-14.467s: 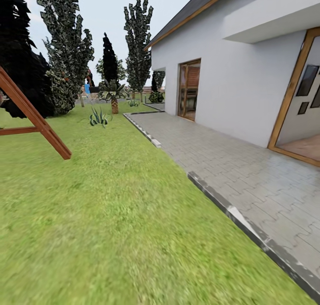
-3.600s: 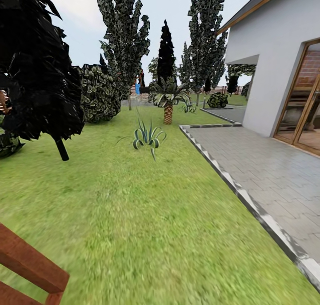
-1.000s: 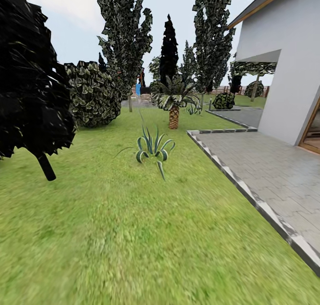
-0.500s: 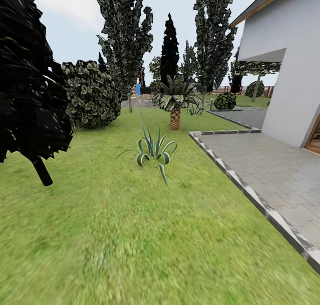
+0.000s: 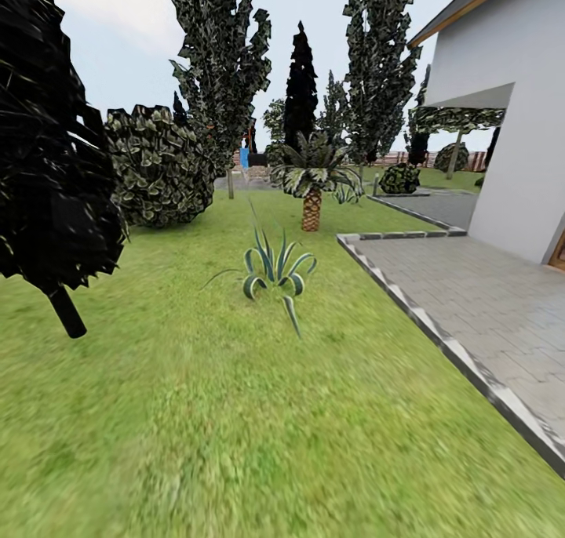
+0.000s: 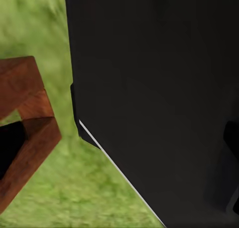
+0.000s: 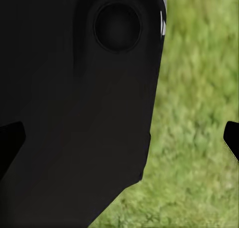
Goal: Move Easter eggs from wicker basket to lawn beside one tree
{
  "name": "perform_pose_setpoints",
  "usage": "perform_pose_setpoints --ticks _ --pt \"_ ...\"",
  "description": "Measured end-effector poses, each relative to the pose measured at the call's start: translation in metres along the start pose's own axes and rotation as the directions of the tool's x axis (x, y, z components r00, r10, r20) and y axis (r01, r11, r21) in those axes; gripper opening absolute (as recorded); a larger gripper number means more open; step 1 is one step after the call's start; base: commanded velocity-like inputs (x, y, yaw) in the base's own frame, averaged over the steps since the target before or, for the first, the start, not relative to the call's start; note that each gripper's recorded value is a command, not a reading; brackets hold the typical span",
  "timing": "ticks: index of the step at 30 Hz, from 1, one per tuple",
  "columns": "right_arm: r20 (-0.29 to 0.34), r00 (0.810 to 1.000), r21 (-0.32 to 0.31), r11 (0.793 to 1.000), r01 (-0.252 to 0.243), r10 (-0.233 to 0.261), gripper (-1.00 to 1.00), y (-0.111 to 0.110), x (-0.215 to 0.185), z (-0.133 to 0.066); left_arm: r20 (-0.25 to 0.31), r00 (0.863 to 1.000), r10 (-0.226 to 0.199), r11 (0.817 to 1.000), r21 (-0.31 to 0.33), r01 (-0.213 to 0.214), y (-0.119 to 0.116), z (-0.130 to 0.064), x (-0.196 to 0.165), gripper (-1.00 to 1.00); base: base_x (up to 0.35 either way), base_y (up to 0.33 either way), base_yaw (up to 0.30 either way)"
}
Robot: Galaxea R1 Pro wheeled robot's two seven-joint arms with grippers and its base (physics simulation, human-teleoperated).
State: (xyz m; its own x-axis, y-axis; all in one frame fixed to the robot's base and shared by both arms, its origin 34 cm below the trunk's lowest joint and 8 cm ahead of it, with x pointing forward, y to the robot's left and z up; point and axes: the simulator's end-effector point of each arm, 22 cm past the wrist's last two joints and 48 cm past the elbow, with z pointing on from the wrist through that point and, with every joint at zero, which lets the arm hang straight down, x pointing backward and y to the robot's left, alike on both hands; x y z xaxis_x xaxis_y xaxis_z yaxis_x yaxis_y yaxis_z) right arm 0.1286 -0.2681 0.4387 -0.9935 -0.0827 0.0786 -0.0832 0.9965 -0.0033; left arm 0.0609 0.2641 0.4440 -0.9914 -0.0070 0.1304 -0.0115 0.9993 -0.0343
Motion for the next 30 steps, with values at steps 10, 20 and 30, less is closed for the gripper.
perform_pose_setpoints --ticks 10,20,30 --pt "0.000 1.000 0.000 1.000 0.000 0.000 1.00 0.0000 -0.0002 0.0000 0.000 1.000 0.001 1.000 0.000 -0.001 0.0000 0.0000 0.0000 1.00 0.333 0.093 0.000" --pt "0.000 1.000 0.000 1.000 0.000 0.000 1.00 0.0000 -0.0002 0.0000 0.000 1.000 0.003 1.000 0.000 -0.003 0.0000 0.0000 0.0001 1.00 0.333 0.093 0.000" --pt "0.000 1.000 0.000 1.000 0.000 0.000 1.00 0.0001 0.0002 0.0000 0.000 1.000 0.003 1.000 0.000 -0.003 0.0000 0.0000 0.0000 1.00 0.333 0.093 0.000"
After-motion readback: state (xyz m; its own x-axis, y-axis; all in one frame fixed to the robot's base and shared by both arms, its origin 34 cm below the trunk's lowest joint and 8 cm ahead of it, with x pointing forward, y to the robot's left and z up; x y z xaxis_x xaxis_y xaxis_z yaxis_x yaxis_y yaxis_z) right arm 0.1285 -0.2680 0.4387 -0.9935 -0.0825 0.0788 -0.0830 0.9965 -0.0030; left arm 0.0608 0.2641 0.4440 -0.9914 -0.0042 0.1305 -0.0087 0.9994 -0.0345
